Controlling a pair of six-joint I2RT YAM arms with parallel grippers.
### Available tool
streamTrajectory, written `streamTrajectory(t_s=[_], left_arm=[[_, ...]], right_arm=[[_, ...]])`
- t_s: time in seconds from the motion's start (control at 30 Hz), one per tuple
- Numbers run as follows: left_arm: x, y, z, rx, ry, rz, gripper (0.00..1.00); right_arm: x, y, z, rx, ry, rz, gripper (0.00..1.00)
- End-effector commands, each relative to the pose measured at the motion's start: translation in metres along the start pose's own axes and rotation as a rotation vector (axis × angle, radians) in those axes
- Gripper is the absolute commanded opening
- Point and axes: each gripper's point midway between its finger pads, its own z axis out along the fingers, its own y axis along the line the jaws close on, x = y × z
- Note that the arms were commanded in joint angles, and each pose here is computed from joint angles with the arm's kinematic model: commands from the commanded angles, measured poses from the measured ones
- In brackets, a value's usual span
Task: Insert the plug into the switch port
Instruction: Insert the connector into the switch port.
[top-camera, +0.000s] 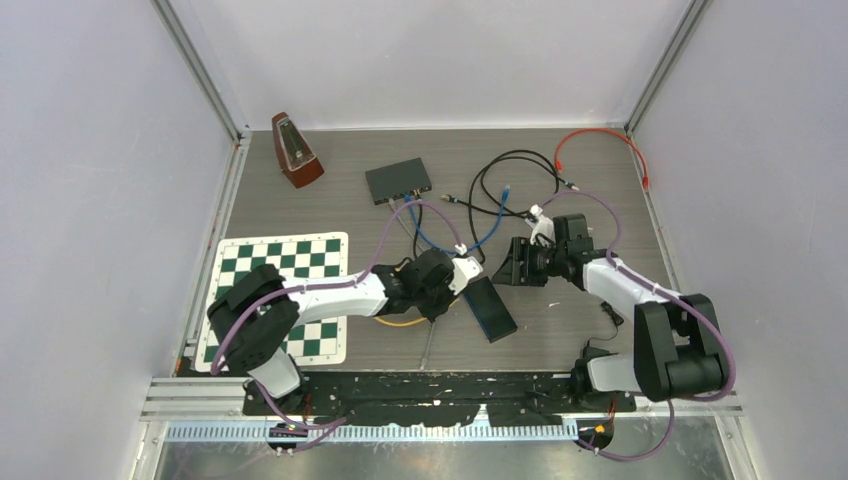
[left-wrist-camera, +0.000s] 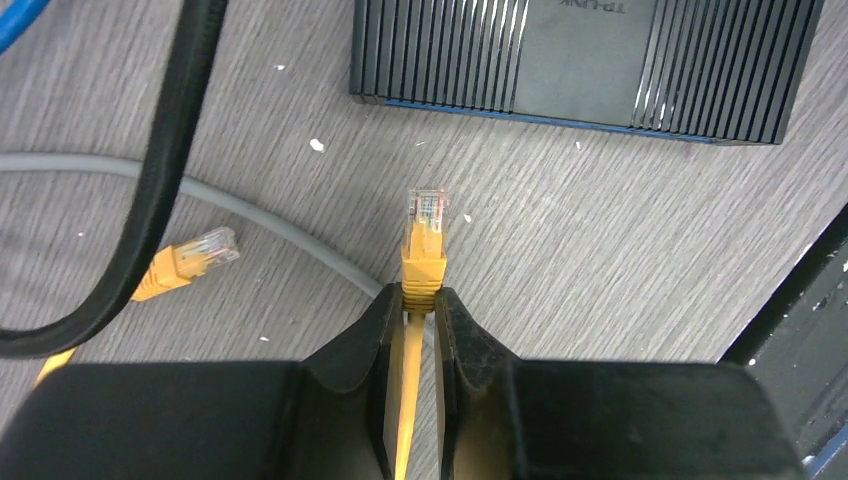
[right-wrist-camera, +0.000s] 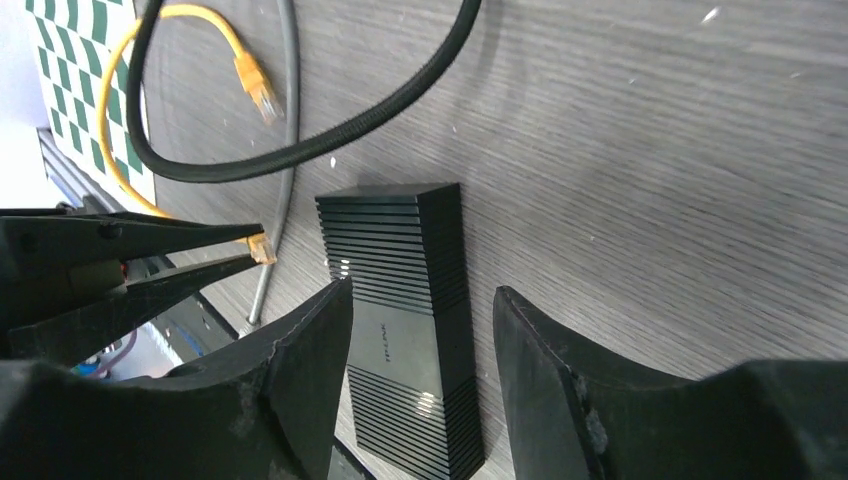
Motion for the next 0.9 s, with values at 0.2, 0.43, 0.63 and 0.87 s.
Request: streamTrajectory(t_s=[0.2,0.43,0.63,0.87], left_arm=[[-0.004,-0.003,0.011,0.003,0.056,-0.009,0.0],[-0.002,-0.002,0.016,-0.009,0.103,-0.036,0.0],[0.006,0.0,0.017,-0.034,0.172,-0.049,0.0],[0.001,0.0,0.015,-0.034,0.199,-0.052,0.0]], right_arm=[[-0.005,0.0,0.019,-0.093,0.063,-0.064,0.57],[-0.006,0.003,0.03,-0.147,0.091,-0.068,0.5],[0.005,0.01,0.043,-0.188,0.132,-0.092,0.45],[0.007,0.017,0.05,-0.228,0.141,-0.099,0.42]])
